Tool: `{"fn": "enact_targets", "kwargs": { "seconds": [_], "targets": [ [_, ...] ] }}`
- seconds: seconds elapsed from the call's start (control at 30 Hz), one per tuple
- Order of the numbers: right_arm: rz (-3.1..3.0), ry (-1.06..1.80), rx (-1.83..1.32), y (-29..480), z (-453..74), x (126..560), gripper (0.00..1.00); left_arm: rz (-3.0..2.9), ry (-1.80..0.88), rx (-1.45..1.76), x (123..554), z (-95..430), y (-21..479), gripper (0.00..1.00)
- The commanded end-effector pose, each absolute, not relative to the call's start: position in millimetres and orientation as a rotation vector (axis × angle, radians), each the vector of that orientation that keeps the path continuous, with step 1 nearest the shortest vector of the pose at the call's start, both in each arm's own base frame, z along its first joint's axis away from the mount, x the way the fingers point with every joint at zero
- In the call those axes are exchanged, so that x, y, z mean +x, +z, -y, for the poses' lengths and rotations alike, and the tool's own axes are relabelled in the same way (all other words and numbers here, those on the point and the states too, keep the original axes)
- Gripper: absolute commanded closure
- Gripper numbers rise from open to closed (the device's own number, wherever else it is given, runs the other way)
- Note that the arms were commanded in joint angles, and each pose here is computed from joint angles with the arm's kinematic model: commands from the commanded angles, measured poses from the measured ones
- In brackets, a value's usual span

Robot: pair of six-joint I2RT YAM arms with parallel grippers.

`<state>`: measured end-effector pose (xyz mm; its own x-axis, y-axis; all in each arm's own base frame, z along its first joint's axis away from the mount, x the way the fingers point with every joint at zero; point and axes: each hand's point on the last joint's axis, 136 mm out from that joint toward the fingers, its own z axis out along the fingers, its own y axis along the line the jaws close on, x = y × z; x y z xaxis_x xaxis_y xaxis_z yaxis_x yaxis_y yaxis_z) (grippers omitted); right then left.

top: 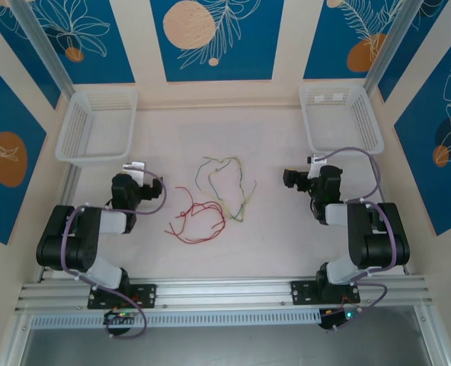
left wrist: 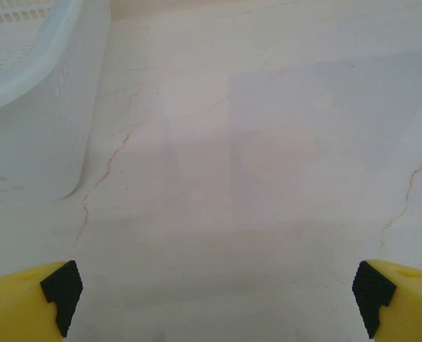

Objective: Untangle the cables

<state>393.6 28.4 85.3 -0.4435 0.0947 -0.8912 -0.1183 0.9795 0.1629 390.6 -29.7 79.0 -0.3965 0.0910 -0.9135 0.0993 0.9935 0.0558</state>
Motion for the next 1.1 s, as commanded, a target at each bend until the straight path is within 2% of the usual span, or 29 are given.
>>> {"fn": "enact_targets", "kwargs": {
  "seconds": [0.0, 0.67, 0.77, 0.83, 0.9, 0.93, 0.97, 1.0, 1.03, 1.07],
  "targets": [
    [-1.983, 0.248, -0.04, 97.6, -29.1, 399.3, 0.01, -1.956, -0.01, 0.144, 396.3, 27.8, 87.7, 0.0],
    [-1.981, 0.251, -0.041, 98.7, -29.8, 399.9, 0.01, -1.945, -0.01, 0.143, 396.2, 27.5, 90.1, 0.0],
    [-2.015, 0.253, -0.062, 139.0, -44.5, 394.7, 0.01, -2.059, 0.024, 0.092, 388.4, 26.4, 134.4, 0.0],
    [-2.082, 0.34, 0.118, 180.7, -46.0, 387.2, 0.01, -2.061, -0.013, -0.119, 375.3, 17.7, 189.3, 0.02],
    [-2.073, 0.541, 0.296, 221.6, -55.4, 375.4, 0.0, -2.011, -0.16, -0.128, 358.2, 38.8, 229.5, 0.05],
    [-2.075, 0.688, 0.374, 233.8, -67.0, 366.0, 0.23, -2.016, -0.198, -0.123, 345.8, 49.2, 241.5, 0.09],
    [-2.07, 0.832, 0.321, 243.4, -87.3, 356.9, 0.33, -2.032, -0.221, -0.12, 334.1, 57.2, 247.7, 0.12],
    [-2.042, 0.983, 0.17, 257.2, -119.0, 345.0, 0.45, -2.068, -0.25, -0.089, 319.8, 67.3, 248.5, 0.21],
    [-2.048, 1.063, 0.021, 266.4, -149.3, 329.9, 0.5, -2.114, -0.273, -0.06, 305.6, 76.6, 244.9, 0.32],
    [-2.105, 1.056, -0.074, 266.4, -171.7, 314.7, 0.5, -2.152, -0.293, -0.053, 293.6, 82.5, 240.2, 0.42]
  ]
}}
